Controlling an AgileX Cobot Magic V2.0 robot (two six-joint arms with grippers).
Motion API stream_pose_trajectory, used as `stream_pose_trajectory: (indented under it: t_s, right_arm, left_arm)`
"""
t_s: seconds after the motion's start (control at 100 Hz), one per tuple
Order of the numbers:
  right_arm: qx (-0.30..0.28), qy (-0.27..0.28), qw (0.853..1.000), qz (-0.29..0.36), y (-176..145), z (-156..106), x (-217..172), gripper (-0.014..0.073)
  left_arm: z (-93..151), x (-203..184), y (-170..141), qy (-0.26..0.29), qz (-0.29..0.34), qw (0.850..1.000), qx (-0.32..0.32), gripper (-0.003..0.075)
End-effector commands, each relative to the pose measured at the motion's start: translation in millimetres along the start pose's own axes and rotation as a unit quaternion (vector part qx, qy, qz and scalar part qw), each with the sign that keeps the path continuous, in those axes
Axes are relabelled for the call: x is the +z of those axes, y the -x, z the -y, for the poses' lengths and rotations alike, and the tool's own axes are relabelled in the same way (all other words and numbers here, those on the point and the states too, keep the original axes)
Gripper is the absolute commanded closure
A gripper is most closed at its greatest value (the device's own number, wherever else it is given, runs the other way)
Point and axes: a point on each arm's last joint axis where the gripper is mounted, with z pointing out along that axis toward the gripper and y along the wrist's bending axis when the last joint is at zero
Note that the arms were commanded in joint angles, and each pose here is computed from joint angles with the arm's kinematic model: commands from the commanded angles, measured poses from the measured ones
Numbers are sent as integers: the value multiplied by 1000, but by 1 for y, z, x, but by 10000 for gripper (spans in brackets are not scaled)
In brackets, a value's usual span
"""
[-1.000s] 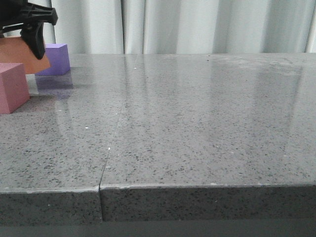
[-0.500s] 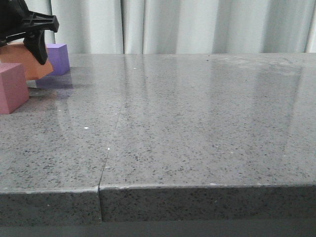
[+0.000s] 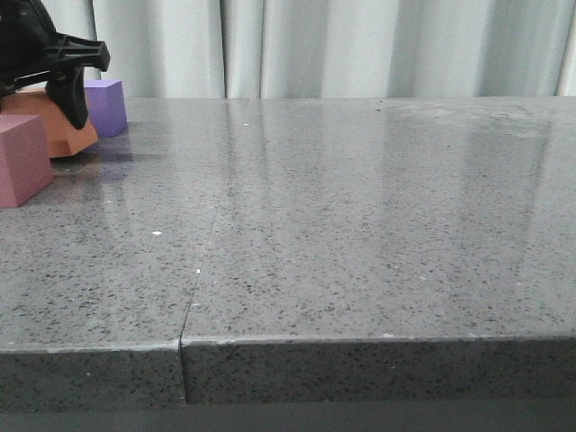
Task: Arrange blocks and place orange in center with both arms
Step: 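Place the orange cube between the purple and pink cubes, open left gripper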
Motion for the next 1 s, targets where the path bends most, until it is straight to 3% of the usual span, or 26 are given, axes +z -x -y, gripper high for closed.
stream_pose_trajectory:
  t_s: [0.0, 0.15, 0.34, 0.41, 0.69, 0.99]
  right_arm:
    - [-10, 10, 999, 41, 12, -3, -2, 663]
    - [-10, 10, 999, 41, 12, -3, -2, 663]
    - [-10, 10, 999, 41, 12, -3, -2, 663]
    - [-10, 10, 999, 41, 12, -3, -2, 663]
    - [-10, 10, 999, 41, 12, -3, -2, 663]
    - [-10, 10, 999, 41, 12, -3, -2, 663]
  left_arm:
    - [-2, -20, 14, -9, 44, 999, -9, 420]
    - [-1, -19, 14, -10, 46, 999, -9, 393]
    - [-1, -19, 15, -10, 47, 999, -8, 182]
    - [-1, -20, 15, -10, 48, 999, -8, 139]
    - [-2, -26, 17, -13, 59, 998, -8, 129]
    - [-5, -67, 27, -26, 113, 993, -15, 136]
